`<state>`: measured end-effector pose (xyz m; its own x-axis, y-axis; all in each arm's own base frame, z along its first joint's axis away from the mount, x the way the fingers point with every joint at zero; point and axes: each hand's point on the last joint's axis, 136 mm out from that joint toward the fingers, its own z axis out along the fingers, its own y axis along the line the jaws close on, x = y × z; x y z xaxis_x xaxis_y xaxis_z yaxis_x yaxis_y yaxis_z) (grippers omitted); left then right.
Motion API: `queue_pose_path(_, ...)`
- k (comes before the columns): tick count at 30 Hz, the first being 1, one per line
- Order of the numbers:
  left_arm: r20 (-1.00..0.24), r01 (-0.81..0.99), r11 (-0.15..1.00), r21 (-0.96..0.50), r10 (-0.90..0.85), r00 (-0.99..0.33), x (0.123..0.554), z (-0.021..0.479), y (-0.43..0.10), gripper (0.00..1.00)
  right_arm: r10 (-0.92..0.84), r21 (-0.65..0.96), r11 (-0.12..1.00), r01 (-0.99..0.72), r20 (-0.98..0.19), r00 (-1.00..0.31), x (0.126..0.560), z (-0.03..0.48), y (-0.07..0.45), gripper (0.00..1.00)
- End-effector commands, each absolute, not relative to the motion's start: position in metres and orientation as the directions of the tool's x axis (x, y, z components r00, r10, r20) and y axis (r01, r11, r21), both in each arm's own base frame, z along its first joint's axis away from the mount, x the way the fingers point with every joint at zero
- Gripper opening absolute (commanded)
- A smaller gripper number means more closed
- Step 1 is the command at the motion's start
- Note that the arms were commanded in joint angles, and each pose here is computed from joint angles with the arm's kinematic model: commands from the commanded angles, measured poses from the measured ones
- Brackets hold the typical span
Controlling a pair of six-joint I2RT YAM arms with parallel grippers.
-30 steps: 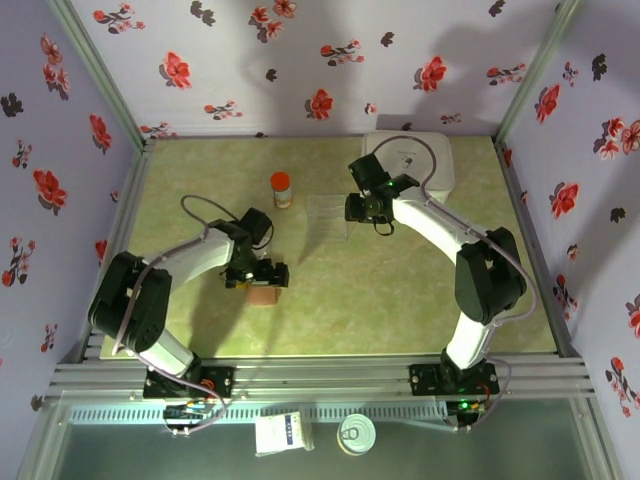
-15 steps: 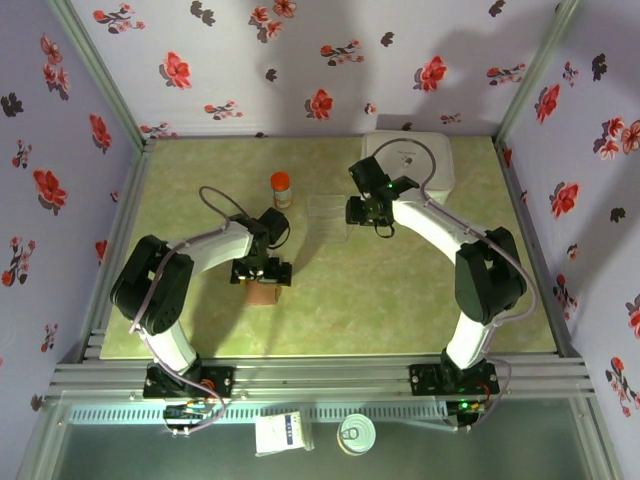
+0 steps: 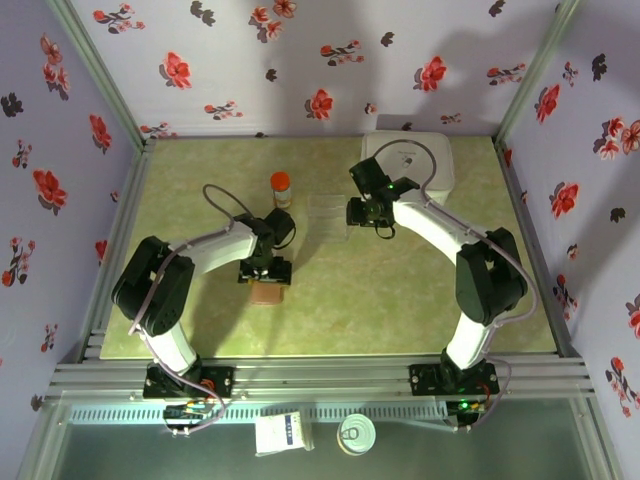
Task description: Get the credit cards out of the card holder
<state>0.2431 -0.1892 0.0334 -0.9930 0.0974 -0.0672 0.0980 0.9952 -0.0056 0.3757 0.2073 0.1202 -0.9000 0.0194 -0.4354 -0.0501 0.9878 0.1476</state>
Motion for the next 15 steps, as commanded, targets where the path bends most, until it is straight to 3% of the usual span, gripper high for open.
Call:
queue_pose_path(1, -0.082, 0.098, 0.994, -0.054, 0.093, -0.992, 0.245, 0.043, -0.216, 0.78, 0.031, 0.155, 0.987, -0.046, -0.466, -0.884, 0.375, 0.134, 0.201, 0.54)
queue_pose_path(15, -0.064, 0.117, 0.953, -0.280, 0.103, -0.993, 0.241, 0.044, -0.305, 0.80, 0.030, 0.156, 0.987, -0.044, -0.443, -0.896, 0.369, 0.122, 0.199, 0.53)
